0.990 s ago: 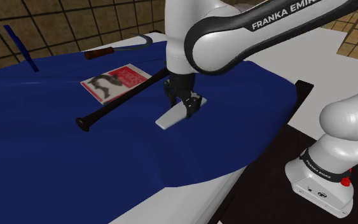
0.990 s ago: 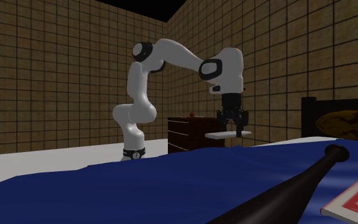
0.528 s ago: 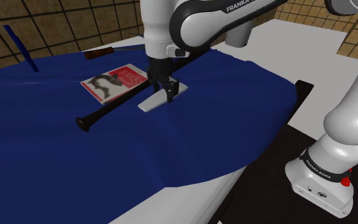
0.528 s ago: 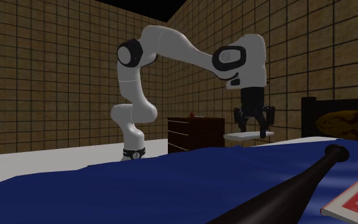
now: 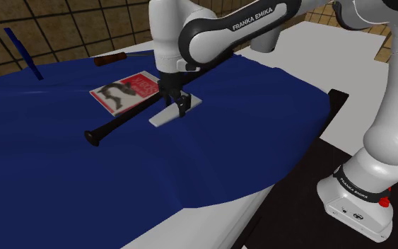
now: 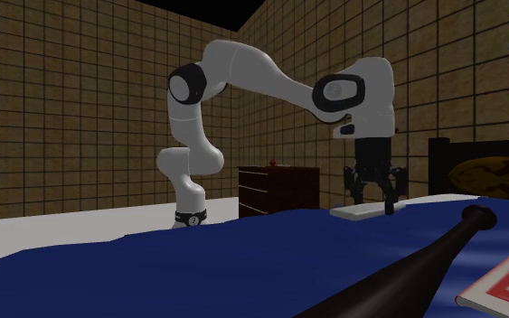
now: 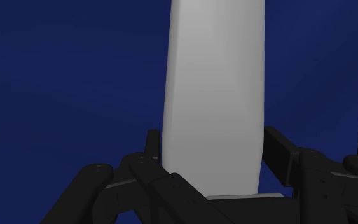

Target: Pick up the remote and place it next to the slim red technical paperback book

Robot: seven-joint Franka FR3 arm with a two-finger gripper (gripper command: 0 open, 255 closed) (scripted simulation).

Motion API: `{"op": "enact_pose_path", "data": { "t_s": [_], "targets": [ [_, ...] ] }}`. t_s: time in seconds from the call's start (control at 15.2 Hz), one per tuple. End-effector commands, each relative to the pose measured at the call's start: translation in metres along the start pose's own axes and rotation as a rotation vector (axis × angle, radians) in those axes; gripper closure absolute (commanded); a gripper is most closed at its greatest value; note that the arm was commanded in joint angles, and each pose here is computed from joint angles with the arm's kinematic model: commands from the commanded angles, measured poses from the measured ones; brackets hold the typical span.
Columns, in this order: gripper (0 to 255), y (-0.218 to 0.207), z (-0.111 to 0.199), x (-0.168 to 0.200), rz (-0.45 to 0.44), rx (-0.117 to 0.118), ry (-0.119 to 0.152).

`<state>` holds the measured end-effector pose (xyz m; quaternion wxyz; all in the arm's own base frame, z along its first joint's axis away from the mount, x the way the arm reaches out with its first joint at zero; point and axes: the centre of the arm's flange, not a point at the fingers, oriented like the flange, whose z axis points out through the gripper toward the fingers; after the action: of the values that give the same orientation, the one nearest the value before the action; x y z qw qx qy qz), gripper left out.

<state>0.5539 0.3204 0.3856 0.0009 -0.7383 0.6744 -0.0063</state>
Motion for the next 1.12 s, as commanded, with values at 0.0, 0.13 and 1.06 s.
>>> {"op": "enact_pose_path", "data": {
  "t_s": [0.0,0.13,1.06],
  "targets": [
    [255,0.001,0.011,-0.001,0.0,0.001,0.0],
    [255,0.001,0.022,-0.001,0.0,0.001,0.0],
    [0,0.001,0.044,-0.001,0.0,0.001,0.0]
  ]
}}
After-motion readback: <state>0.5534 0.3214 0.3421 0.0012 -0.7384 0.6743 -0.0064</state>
